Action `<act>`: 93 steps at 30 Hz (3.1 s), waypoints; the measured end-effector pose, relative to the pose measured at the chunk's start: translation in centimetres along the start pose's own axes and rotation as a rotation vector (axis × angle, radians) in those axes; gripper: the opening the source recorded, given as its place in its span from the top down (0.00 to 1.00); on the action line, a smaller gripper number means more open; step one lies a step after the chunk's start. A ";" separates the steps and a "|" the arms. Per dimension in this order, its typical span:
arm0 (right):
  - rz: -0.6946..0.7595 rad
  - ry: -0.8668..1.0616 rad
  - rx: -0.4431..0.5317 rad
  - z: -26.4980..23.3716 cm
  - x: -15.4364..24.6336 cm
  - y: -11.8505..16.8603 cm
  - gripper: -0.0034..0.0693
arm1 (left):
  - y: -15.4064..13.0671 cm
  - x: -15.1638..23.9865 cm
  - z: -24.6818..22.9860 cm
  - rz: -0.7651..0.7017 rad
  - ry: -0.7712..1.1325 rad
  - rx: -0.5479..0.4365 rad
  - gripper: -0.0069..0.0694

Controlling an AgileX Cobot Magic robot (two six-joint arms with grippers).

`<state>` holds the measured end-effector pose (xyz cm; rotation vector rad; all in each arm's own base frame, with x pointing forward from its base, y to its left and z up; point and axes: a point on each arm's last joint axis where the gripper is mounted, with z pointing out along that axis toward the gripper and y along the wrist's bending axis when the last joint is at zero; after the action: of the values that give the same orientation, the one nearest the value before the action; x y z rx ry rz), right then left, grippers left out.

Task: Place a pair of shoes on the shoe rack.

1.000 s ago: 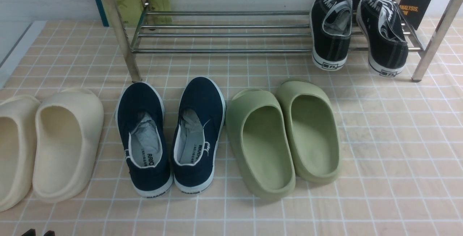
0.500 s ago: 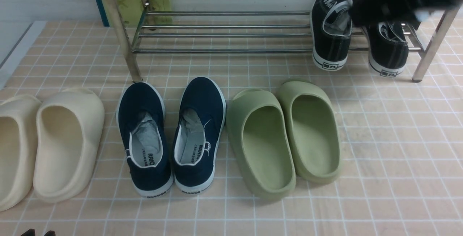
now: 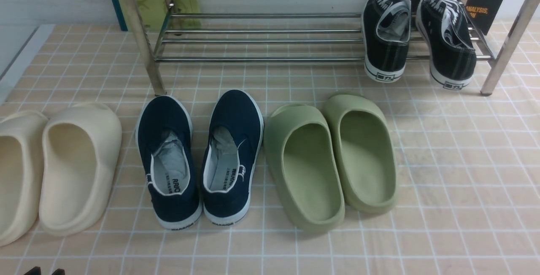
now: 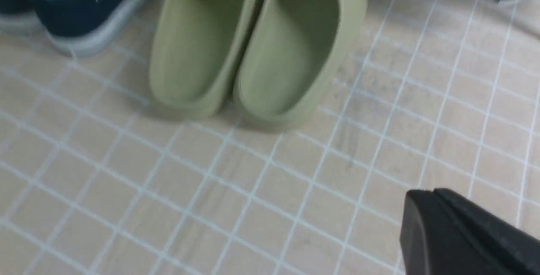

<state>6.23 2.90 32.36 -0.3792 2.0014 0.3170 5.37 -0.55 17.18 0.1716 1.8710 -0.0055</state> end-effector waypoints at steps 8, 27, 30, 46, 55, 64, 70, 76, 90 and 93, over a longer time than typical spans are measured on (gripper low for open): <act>0.091 -0.459 -0.063 0.4 7.2 -0.4 0.95 | 0.0 0.0 0.0 0.000 0.000 -0.001 0.60; 0.372 -0.517 -0.150 3.4 7.2 -0.3 0.94 | 0.0 0.0 0.0 0.002 0.002 -0.002 0.60; 0.372 -0.523 -0.150 3.5 7.3 -0.4 0.93 | 0.0 0.0 0.0 0.002 0.003 -0.002 0.60; 0.333 -0.525 0.312 3.9 11.7 -3.0 0.92 | 0.0 0.0 0.0 0.006 0.005 -0.003 0.60; 0.298 -0.259 0.372 4.7 13.9 -3.0 0.92 | 0.0 0.0 0.0 0.007 0.005 -0.003 0.60; 0.294 -0.211 0.373 4.6 14.1 -3.0 0.92 | 0.0 0.0 0.0 0.007 0.005 -0.003 0.60; 0.293 -0.209 0.373 4.6 14.1 -2.9 0.91 | 0.0 0.0 0.0 0.008 0.006 -0.004 0.60; 0.293 -0.207 0.373 4.6 14.1 -2.9 0.90 | 0.0 0.0 0.0 0.008 0.006 -0.004 0.60; 0.293 -0.208 0.373 4.6 14.1 -2.9 0.88 | 0.0 0.0 0.0 0.008 0.006 -0.004 0.60; 0.293 -0.207 0.373 4.6 14.1 -2.9 0.87 | 0.0 0.0 0.0 0.010 0.006 -0.005 0.60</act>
<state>5.23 0.18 17.51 0.1781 1.8593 0.1508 5.35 -0.51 17.17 0.1782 1.8756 0.0063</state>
